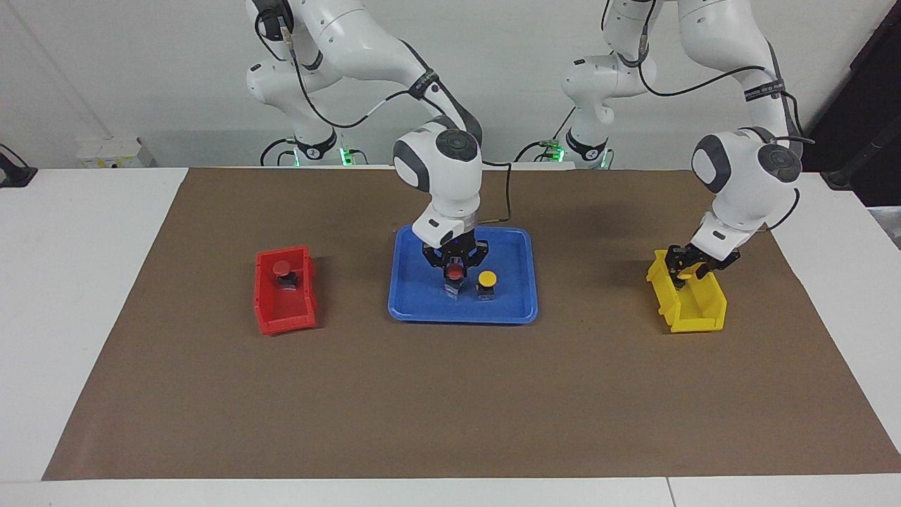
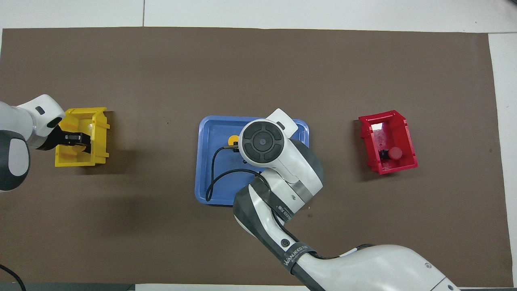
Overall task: Sort red and yellow buttons by color
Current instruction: 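Carry the red button into the red bin while the left gripper withdraws, then grasp the last yellow button on the tray with the left gripper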
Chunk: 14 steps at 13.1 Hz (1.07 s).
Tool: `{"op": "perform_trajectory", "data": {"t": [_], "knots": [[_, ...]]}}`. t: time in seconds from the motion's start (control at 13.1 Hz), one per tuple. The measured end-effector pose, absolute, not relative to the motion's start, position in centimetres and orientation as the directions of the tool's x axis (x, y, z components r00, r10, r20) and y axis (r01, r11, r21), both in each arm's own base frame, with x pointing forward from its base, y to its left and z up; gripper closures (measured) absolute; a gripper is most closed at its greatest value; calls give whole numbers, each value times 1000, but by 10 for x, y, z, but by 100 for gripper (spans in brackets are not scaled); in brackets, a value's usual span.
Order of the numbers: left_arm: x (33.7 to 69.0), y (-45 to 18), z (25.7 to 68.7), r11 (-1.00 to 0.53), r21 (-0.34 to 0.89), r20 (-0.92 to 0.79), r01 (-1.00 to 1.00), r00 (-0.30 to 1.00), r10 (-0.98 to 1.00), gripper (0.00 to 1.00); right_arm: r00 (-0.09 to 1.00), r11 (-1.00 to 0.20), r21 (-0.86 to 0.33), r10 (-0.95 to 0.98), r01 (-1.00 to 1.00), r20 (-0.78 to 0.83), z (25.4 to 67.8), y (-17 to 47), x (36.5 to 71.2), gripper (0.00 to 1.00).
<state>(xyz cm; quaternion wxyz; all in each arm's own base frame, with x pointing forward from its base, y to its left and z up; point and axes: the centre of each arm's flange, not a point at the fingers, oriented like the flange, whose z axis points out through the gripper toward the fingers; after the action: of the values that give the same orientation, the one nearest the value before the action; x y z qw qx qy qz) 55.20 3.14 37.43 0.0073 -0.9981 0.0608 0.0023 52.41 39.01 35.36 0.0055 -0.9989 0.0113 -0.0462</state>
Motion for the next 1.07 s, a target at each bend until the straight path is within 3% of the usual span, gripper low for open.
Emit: {"op": "perform_trajectory", "data": {"t": [0.08,0.23,0.31,0.38,0.69,0.84,1.07], "knots": [[554,32,382,-993,-12,-20,-121,992,-121,34,995,-1000,-12,-27,-26,94,356,389,526,59],[560,29,409,-993,-5,-63,-119,991,-119,18,995,-999,5,-41,-41,92,371,378,536,59],[565,16,426,-995,-7,-71,-103,992,-102,4,995,-999,19,-33,-35,94,387,361,546,59],[569,-14,441,-998,-16,-59,-56,997,-55,0,996,-999,37,-6,-9,87,411,330,558,59],[539,-216,447,-996,-16,3,93,996,93,0,993,-992,63,112,110,24,490,163,581,59],[509,-299,438,-996,11,25,89,996,89,0,988,-987,47,157,157,11,486,100,586,59],[487,-370,412,-996,46,28,75,997,76,0,971,-971,48,237,235,32,450,59,586,59]]}}
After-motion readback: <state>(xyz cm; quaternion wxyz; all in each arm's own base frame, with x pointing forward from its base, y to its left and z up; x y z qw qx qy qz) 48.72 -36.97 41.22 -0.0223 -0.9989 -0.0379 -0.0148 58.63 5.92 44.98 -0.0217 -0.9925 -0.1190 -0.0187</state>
